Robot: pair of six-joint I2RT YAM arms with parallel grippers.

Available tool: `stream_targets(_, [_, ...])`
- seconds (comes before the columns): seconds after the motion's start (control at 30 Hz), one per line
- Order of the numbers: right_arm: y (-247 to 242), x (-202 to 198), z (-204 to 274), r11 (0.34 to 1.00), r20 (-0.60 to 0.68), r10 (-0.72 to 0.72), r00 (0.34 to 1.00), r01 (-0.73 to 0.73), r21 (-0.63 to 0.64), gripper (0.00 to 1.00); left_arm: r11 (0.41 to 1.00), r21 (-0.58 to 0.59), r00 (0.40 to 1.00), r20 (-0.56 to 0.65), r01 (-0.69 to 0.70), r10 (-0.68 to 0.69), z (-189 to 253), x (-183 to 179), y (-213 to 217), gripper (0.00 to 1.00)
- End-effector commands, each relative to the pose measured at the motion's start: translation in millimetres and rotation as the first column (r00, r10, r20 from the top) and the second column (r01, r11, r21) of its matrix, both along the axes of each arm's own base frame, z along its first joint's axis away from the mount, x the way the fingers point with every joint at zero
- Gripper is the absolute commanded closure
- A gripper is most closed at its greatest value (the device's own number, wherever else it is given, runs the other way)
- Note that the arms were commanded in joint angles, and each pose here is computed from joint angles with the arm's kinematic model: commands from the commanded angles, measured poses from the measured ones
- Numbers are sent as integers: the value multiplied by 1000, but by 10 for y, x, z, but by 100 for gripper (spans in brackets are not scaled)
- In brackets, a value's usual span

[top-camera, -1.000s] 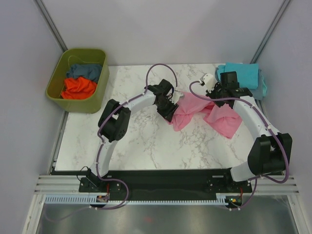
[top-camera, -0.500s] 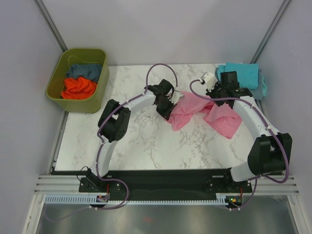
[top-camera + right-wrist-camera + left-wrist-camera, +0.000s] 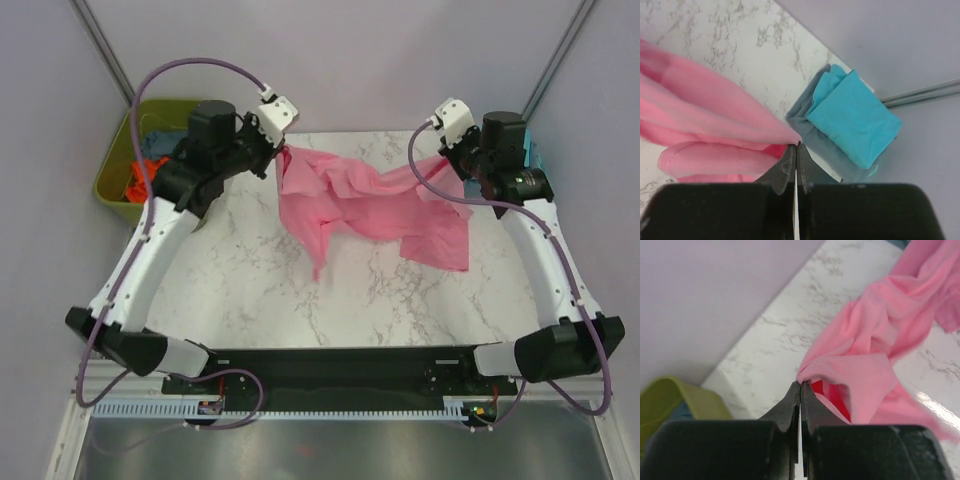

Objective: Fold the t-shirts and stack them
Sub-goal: Flatten the tshirt out

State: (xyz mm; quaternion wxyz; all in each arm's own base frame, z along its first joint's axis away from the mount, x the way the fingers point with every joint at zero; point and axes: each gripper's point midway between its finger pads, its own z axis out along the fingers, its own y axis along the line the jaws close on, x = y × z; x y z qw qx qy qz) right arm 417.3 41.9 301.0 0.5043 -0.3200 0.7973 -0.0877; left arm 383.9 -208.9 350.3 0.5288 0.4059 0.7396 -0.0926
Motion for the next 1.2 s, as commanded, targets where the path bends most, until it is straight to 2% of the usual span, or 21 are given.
stream_targets(0.0, [56, -264, 582, 998, 126, 21, 992, -29, 64, 100, 993, 113, 991, 126, 36, -51, 119, -195, 170, 98])
stream_targets(0.07, [45, -466, 755, 996, 163, 23, 986, -37, 81, 100, 992, 123, 989, 144, 2, -20, 77, -275, 289, 98])
stream_targets(0.1, [79, -557, 787, 994, 165, 46, 985, -61, 86, 100, 995, 103, 980, 200, -8, -13, 253, -376, 355, 98])
stream_targets(0.23, [106, -1042, 1349, 987, 287, 83, 954, -117, 106, 100, 996, 84, 959, 283, -19, -6, 493, -596, 493, 98])
stream_targets(0.3, [126, -1231, 1459, 983, 284, 92, 954, -133, 127, 100, 997, 75, 949, 316, -20, -5, 609, -665, 531, 98])
stream_targets(0.43, [178, -1657, 1925, 967, 374, 115, 920, -190, 170, 100, 998, 21, 910, 411, -63, 48, 1020, -859, 705, 98])
stream_targets(0.67, [8, -1892, 2386, 984, 508, 78, 858, -147, 98, 100, 995, -62, 832, 545, -82, 103, 1649, -1116, 885, 98])
stream_targets(0.77, [9, -1915, 2486, 984, 535, 80, 841, -153, 92, 100, 992, -67, 814, 568, -106, 125, 1746, -1145, 952, 98])
stream_targets(0.87, [42, -1744, 2270, 981, 475, 68, 877, -146, 130, 100, 991, -36, 845, 520, -127, 127, 1456, -1049, 939, 98])
stream_targets(1.0, [231, -1376, 1639, 968, 321, 143, 936, -200, 151, 100, 987, -23, 887, 436, -160, 154, 985, -874, 889, 98])
stream_targets(1.1, [365, -1084, 1204, 956, 215, 187, 959, -228, 183, 100, 978, 30, 923, 337, -209, 187, 485, -692, 906, 98])
stream_targets(1.13, [450, -975, 885, 946, 135, 226, 965, -250, 207, 100, 976, 59, 935, 302, -211, 184, 302, -629, 893, 98])
stream_targets(1.17, [491, -901, 756, 940, 111, 238, 965, -257, 222, 100, 968, 105, 950, 244, -227, 196, -21, -564, 943, 98])
